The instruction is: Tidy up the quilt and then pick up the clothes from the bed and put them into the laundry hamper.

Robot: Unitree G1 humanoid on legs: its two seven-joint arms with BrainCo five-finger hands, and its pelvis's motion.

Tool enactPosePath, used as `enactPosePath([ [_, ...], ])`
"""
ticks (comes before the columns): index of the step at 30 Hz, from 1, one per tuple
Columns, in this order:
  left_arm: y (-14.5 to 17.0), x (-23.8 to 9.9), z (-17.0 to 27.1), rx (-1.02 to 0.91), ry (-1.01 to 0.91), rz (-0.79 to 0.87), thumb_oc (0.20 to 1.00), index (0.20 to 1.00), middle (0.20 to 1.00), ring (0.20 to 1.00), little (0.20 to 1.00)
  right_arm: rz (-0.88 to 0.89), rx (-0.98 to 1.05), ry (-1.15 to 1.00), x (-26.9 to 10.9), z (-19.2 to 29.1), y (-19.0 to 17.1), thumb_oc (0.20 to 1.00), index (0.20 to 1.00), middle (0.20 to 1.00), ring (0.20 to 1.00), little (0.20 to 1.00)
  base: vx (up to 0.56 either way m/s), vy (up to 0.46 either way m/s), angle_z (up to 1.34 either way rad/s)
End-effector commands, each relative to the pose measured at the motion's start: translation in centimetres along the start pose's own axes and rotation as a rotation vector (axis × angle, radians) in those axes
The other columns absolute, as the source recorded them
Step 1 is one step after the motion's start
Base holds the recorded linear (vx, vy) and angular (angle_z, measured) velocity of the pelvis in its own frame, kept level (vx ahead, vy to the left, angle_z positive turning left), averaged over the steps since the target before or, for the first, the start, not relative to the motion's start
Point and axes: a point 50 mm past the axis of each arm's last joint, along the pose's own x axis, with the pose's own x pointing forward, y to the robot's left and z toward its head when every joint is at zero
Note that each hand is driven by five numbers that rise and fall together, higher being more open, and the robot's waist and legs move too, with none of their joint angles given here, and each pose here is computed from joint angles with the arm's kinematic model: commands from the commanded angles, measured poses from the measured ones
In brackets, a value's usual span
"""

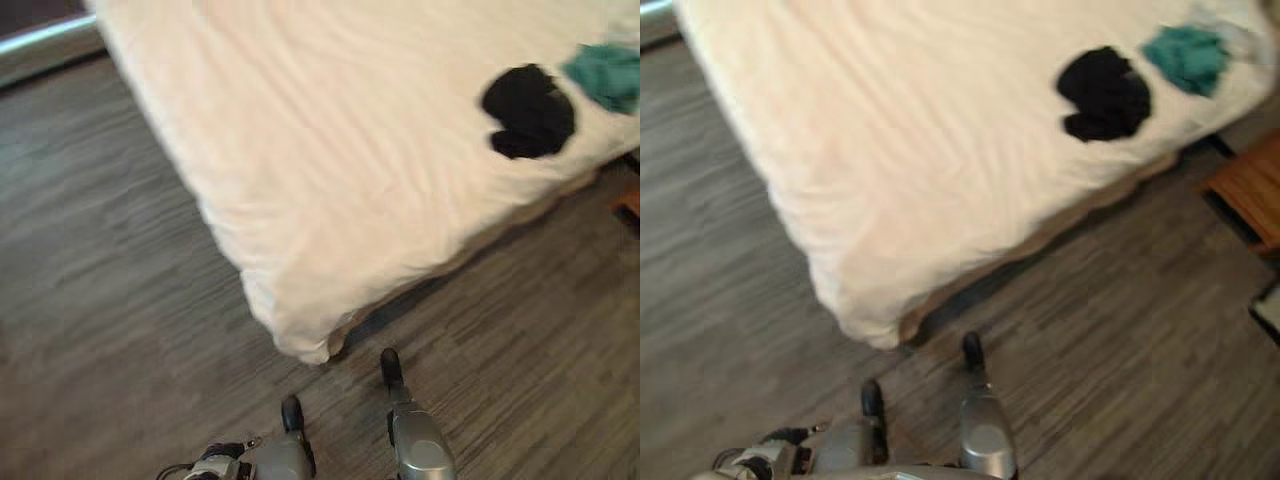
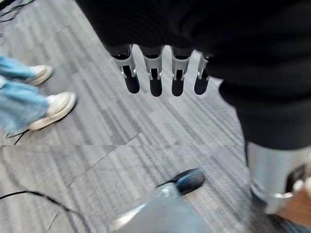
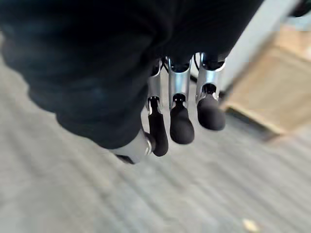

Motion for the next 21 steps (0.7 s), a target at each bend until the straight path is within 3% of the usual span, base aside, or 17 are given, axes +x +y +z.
enactPosePath([
  [1, 0.0, 0.0, -0.4, 0.037, 0.036, 0.032, 1.0, 1.0, 1.0, 1.0, 1.0, 0.05, -0.039, -0.061, -0.6, 2.7, 0.6, 1.0, 1.0, 1.0, 1.0, 1.0, 0.14, 0.032, -0.87],
  [6, 0.6, 0.1, -4.4, -0.044, 0.14, 0.039, 1.0, 1.0, 1.0, 1.0, 1.0, 0.104, -0.214, -0.169, -1.3, 3.7, 3.4, 1.0, 1.0, 1.0, 1.0, 1.0, 0.11, -0.039, -1.26],
  [9, 0.6, 0.0, -6.2, 0.025, 0.175, 0.045, 1.0, 1.0, 1.0, 1.0, 1.0, 0.129, -0.224, -0.246, -1.9, 5.0, 4.7, 1.0, 1.0, 1.0, 1.0, 1.0, 0.15, -0.158, -1.79],
  [12, -0.7, -0.2, -6.0, 0.139, 0.149, 0.042, 1.0, 1.0, 1.0, 1.0, 1.0, 0.12, -0.157, -0.261, -2.1, 5.4, 4.8, 1.0, 1.0, 1.0, 1.0, 1.0, 0.22, -0.138, -1.3],
  [17, -3.4, -0.6, -3.7, 0.057, 0.074, -0.008, 1.0, 1.0, 1.0, 1.0, 1.0, 0.042, -0.201, -0.229, -1.7, 4.6, 4.2, 1.0, 1.0, 1.0, 1.0, 1.0, 0.32, -0.099, -0.67],
  [21, -4.9, -0.9, -3.9, -0.003, 0.113, -0.048, 1.0, 1.0, 1.0, 1.0, 1.0, -0.025, -0.188, -0.34, -2.5, 7.7, 3.2, 1.0, 1.0, 1.0, 1.0, 1.0, 0.3, 0.053, -0.74],
])
